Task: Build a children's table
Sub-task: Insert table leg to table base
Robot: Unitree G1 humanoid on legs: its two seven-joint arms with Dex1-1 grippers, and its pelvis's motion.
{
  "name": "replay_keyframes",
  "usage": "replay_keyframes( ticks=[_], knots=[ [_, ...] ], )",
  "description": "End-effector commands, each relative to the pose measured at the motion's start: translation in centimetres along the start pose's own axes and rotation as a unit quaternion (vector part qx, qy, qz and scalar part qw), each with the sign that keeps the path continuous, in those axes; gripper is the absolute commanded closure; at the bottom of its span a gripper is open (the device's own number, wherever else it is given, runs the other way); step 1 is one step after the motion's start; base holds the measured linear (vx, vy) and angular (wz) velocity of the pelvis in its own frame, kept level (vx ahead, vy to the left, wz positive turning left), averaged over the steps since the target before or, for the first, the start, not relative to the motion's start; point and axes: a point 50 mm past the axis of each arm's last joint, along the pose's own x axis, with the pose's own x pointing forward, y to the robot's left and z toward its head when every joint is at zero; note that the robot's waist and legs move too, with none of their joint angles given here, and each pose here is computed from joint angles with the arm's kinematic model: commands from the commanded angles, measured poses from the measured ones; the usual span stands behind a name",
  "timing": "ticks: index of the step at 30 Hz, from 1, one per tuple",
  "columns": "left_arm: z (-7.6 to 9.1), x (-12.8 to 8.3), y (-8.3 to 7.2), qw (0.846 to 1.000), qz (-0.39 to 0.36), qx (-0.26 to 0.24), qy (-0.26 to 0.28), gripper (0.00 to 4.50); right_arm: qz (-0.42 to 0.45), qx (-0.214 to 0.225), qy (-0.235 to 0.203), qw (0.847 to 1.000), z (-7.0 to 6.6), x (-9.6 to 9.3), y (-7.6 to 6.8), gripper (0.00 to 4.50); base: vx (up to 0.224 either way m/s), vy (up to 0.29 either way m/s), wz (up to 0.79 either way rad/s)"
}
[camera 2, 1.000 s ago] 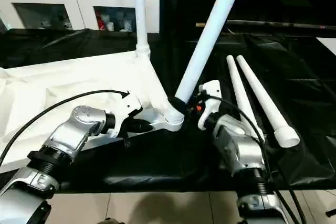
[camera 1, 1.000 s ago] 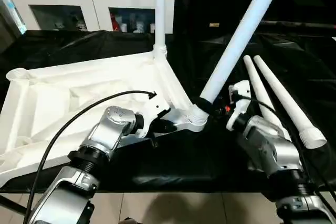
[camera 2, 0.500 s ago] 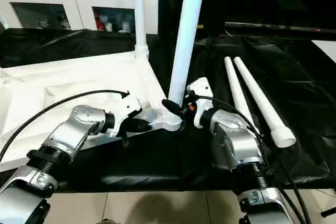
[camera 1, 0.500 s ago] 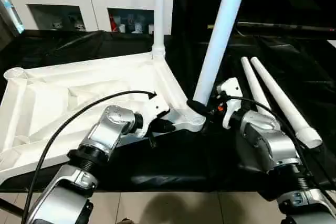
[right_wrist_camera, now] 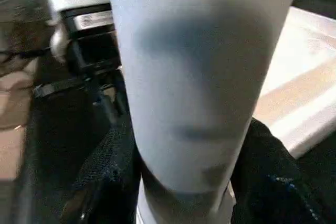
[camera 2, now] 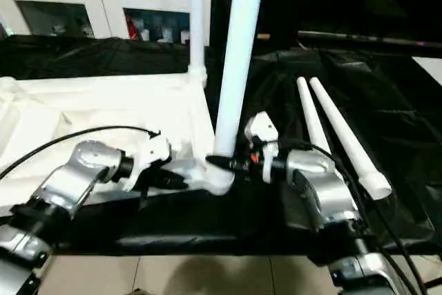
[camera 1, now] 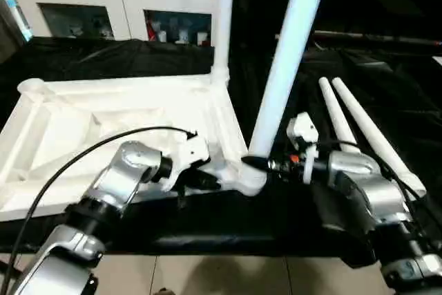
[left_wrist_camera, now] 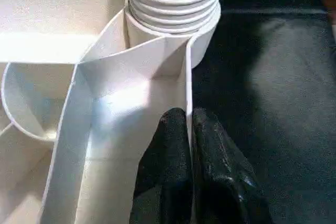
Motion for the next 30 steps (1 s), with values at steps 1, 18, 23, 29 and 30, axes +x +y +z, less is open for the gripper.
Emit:
replay_keyframes(
  ticks=[1,18,23,29,30],
  knots=[
    [2.8,0.1,-0.7,0.996,-0.056,0.054,-0.041,4.5,0.016,0.089,0.096,0.991,-5.2,-0.4,1.3,2.63,0.0,0.0,0.0],
    [2.5,1.3,3.4,0.982,0.176,-0.061,-0.041,4.5,-0.291,0.118,0.112,0.943,-7.1,0.5,-3.1,2.63,-0.017,0.009,-0.03],
    [2.8,2.3,4.8,0.959,0.257,-0.116,-0.022,4.5,-0.401,0.132,0.105,0.9,-6.4,2.6,-4.5,2.63,-0.071,0.002,0.01],
    [3.9,3.4,5.5,0.945,0.301,-0.129,-0.006,4.5,-0.469,0.151,0.095,0.865,-4.9,5.4,-5.0,2.63,0.033,-0.019,-0.16],
    [4.1,3.4,5.6,0.944,0.308,-0.122,-0.002,4.5,-0.476,0.151,0.093,0.861,-4.5,5.8,-5.1,2.63,0.0,0.0,0.0]
  ],
)
